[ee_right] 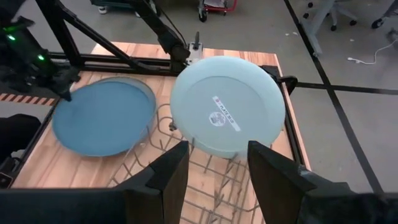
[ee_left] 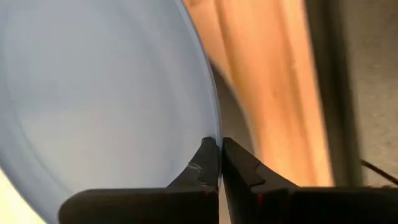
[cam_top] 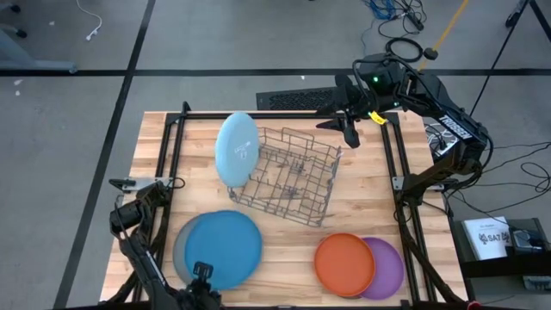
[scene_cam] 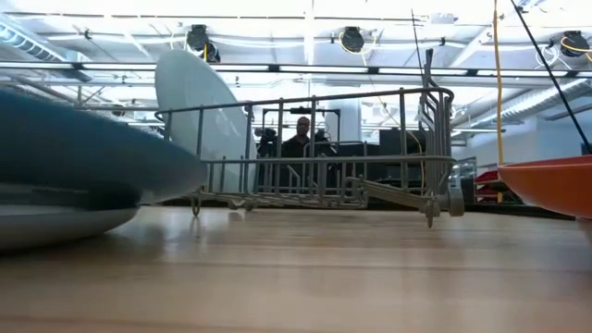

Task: Sort dishes
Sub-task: Put the blue plate in the dish rack

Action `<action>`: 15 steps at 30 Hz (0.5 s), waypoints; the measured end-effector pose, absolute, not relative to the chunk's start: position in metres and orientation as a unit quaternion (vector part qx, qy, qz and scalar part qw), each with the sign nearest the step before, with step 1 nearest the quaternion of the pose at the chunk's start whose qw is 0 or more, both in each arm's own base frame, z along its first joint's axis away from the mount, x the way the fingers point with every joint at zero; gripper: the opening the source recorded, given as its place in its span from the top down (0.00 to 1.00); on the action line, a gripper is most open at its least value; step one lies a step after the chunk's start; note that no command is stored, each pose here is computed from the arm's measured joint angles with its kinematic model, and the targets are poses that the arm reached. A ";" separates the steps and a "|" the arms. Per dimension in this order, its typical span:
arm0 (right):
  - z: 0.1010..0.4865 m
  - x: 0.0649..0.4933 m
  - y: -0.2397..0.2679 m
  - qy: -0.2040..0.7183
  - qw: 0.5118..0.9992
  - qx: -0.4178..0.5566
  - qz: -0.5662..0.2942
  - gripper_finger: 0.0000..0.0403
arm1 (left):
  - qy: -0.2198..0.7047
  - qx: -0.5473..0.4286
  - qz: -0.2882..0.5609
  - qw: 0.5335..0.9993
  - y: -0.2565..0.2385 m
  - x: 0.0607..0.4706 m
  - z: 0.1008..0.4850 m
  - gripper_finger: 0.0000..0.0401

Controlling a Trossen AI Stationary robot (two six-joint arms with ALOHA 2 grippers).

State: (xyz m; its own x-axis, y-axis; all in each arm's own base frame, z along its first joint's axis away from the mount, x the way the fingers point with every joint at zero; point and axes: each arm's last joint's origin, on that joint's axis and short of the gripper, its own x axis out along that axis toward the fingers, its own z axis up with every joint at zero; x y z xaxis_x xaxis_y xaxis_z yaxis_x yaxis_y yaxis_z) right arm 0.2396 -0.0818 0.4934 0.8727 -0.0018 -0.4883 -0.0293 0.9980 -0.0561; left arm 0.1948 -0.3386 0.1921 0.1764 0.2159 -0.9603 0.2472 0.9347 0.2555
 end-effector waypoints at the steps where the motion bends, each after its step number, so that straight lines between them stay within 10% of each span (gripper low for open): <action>1: 0.493 0.240 -0.082 0.252 0.967 -0.031 0.007 0.61 | 0.639 0.177 -0.015 0.748 -0.341 0.196 0.198 1.00; 15: 0.486 0.252 -0.072 0.271 0.961 -0.032 0.034 0.61 | 0.599 0.112 -0.027 0.793 -0.349 0.202 0.297 1.00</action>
